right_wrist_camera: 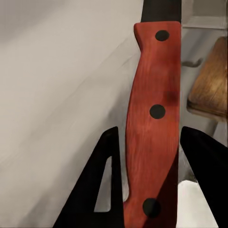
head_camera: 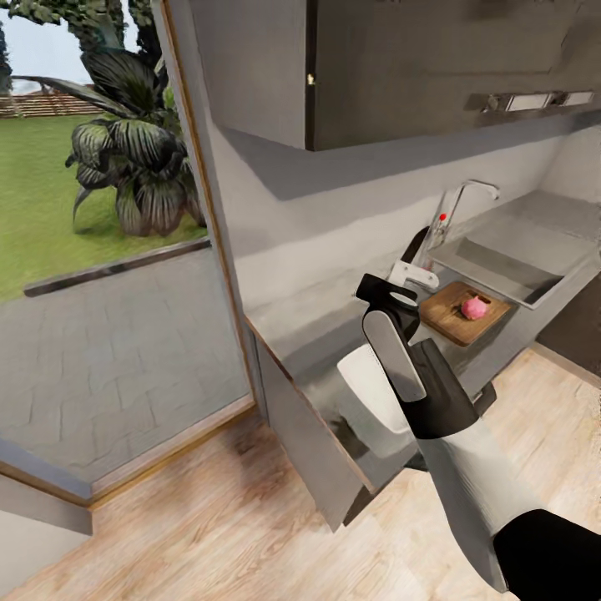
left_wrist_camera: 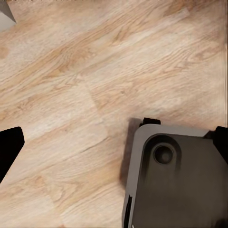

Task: In the kitchen, take the Vidalia onion out of the sink, dice it on the chopping board with the paring knife, put the diced onion into the bowl on the countertop, then place both the paring knife and the chopping board into the sink.

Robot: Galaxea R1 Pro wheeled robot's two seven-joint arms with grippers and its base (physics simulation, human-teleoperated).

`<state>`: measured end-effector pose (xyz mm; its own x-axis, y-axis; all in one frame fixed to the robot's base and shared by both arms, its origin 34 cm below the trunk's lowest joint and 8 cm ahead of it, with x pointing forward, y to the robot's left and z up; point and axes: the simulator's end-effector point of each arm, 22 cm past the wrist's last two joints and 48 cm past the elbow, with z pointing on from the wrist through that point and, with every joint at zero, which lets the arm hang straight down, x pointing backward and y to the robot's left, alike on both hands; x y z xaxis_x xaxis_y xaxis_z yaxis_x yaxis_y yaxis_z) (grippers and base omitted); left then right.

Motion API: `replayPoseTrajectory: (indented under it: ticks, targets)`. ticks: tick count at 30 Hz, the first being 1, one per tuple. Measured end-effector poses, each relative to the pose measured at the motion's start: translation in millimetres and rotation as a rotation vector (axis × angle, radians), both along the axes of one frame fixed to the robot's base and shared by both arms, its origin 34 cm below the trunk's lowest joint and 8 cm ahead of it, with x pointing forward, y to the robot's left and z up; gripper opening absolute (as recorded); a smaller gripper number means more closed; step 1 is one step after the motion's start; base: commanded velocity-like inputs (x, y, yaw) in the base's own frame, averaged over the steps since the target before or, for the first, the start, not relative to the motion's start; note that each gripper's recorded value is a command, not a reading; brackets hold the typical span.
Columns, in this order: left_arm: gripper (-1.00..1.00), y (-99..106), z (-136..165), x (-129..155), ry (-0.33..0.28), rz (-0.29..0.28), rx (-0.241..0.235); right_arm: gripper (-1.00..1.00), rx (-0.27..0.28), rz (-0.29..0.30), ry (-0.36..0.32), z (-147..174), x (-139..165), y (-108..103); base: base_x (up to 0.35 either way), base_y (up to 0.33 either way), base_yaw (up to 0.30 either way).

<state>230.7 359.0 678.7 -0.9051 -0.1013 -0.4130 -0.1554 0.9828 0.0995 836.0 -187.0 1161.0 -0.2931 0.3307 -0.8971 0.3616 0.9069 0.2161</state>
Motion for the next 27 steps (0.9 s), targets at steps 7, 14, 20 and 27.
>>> replayPoseTrajectory:
  ticks: [7,14,20,27]
  targets:
    - [1.00,0,1,3,-0.008,-0.001,0.000,-1.00,-0.023,0.020,0.007,3,-2,5,-0.065,-0.305,0.000]
    - [1.00,0,1,2,-0.006,-0.001,-0.001,-1.00,-0.070,0.052,-0.004,2,-14,4,-0.082,-0.305,0.000]
    - [1.00,0,1,2,-0.007,-0.001,0.000,-1.00,-0.139,0.009,-0.048,13,-18,-45,-0.082,-0.305,0.000]
    - [1.00,0,1,2,-0.006,0.000,0.000,-1.00,-0.156,0.041,-0.103,-3,-20,-80,-0.082,-0.304,0.000]
